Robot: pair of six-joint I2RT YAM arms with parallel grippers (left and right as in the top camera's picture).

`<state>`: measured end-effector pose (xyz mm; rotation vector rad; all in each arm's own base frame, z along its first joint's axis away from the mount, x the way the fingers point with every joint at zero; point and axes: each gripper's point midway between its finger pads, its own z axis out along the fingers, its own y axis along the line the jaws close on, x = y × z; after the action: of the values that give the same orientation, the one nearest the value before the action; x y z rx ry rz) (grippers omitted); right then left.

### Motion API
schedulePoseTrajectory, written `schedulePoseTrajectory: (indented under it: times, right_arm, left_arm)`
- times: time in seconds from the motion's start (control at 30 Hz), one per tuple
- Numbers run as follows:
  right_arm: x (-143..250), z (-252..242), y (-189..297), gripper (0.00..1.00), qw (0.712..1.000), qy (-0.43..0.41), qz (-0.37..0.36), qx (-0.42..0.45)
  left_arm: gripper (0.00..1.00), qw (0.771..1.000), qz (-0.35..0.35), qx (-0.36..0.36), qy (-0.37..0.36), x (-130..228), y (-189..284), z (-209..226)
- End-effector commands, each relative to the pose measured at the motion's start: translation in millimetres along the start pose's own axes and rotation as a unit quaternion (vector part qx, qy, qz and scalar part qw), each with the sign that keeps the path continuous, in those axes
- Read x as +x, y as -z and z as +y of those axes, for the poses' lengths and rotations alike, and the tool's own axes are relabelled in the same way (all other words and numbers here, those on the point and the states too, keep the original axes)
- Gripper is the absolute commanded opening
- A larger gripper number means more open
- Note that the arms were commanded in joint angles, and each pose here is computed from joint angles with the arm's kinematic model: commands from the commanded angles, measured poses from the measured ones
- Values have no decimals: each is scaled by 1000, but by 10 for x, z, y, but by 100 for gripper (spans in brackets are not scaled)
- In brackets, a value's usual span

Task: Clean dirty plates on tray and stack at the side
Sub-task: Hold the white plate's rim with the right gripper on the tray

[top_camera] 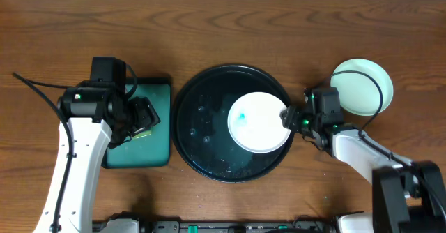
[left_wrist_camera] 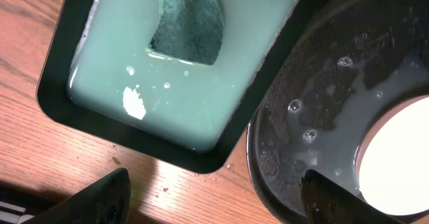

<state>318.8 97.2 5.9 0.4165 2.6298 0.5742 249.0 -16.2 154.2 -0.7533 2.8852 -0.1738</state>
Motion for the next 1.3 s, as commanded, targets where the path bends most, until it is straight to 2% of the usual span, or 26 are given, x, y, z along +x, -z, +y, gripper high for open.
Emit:
schedulePoseTrajectory:
  times: [0.0,0.33,0.47,0.73,0.87,1.27]
  right_arm:
    - [-18,-193,135,49,998,-2,-23,63]
    - [-133,84,563,59,996,59,-61,20]
    - [-88,108,522,63,996,71,-47,10]
    - [-2,159,249,61,994,107,-12,-21]
    - [-7,252,186,61,992,119,-10,-50]
    - [-23,295,187,64,989,133,-14,-60]
  left_arm:
    - [81,1000,0,-7,-4,2,-13,21]
    - [81,1000,-3,-6,-4,-12,-13,12]
    - [81,1000,-3,-5,-4,-13,-13,12]
    - [81,1000,-3,-5,-4,-13,-13,12]
    - [81,1000,-3,-5,-4,-14,-13,12]
    - [81,1000,-5,-4,-4,-23,-13,6]
